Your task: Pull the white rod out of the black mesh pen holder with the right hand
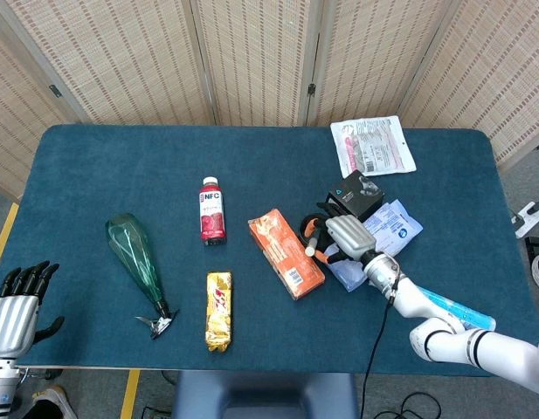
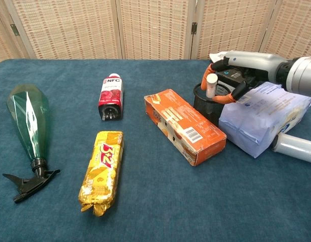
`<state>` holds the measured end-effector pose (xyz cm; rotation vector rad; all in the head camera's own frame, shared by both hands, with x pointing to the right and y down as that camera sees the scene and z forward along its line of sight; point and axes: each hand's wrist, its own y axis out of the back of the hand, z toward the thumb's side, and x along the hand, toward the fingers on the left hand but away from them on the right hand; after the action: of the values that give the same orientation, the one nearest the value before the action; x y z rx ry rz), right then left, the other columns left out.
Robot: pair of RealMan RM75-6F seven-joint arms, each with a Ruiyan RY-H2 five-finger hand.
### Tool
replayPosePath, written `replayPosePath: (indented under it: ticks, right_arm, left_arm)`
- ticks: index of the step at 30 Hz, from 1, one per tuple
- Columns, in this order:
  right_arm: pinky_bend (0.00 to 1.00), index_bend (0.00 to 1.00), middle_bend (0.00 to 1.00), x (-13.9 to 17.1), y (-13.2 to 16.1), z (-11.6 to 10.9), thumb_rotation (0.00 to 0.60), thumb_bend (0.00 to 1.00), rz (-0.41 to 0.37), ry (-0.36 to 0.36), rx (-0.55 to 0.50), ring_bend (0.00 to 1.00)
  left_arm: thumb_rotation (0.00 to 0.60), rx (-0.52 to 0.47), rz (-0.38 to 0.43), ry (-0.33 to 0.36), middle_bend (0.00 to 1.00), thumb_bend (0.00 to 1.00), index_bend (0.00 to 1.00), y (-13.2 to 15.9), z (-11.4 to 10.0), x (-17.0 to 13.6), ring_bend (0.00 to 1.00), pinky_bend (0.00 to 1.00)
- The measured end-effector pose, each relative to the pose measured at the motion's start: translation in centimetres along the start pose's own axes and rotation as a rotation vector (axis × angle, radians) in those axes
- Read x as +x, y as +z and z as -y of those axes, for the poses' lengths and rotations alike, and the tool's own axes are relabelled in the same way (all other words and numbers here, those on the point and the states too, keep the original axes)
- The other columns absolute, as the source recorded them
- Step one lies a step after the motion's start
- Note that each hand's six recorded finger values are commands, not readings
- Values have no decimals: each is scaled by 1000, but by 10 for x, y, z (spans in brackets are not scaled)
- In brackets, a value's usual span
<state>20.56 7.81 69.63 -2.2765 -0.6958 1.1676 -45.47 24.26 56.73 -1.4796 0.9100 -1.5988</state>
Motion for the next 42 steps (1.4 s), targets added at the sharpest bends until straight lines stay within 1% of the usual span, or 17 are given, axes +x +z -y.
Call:
replayPosePath:
  ticks: [14, 19, 34, 36, 39, 42]
  right_arm:
    - [48, 463, 294, -8, 2, 2, 600, 298, 6, 0, 5, 42]
    - [55, 495, 315, -9, 2, 1, 600, 325, 9, -8, 7, 55]
    - [60, 495, 315, -6, -3, -3, 600, 325, 21, -26, 83, 65]
    - [60, 480, 312, -6, -4, -3, 600, 326, 23, -25, 96, 66]
    - [61, 417, 308, -5, -6, -4, 600, 325, 27, -24, 117, 66]
    - [61, 398, 308, -4, -8, -5, 600, 325, 31, -28, 121, 65]
  left_arm:
    - [600, -3, -6, 1, 152, 247, 165, -2, 0, -1, 162, 136]
    - [600, -4, -9, -3, 152, 246, 165, -3, 1, -1, 162, 136]
    - [600, -2, -7, -12, 152, 246, 165, -2, 4, 1, 161, 136]
    - [600, -1, -8, -14, 151, 246, 166, -2, 4, 1, 161, 136]
    - [600, 0, -8, -15, 151, 247, 165, -1, 4, 2, 161, 136]
    - [600, 2, -6, -16, 151, 247, 165, 0, 4, 3, 161, 136]
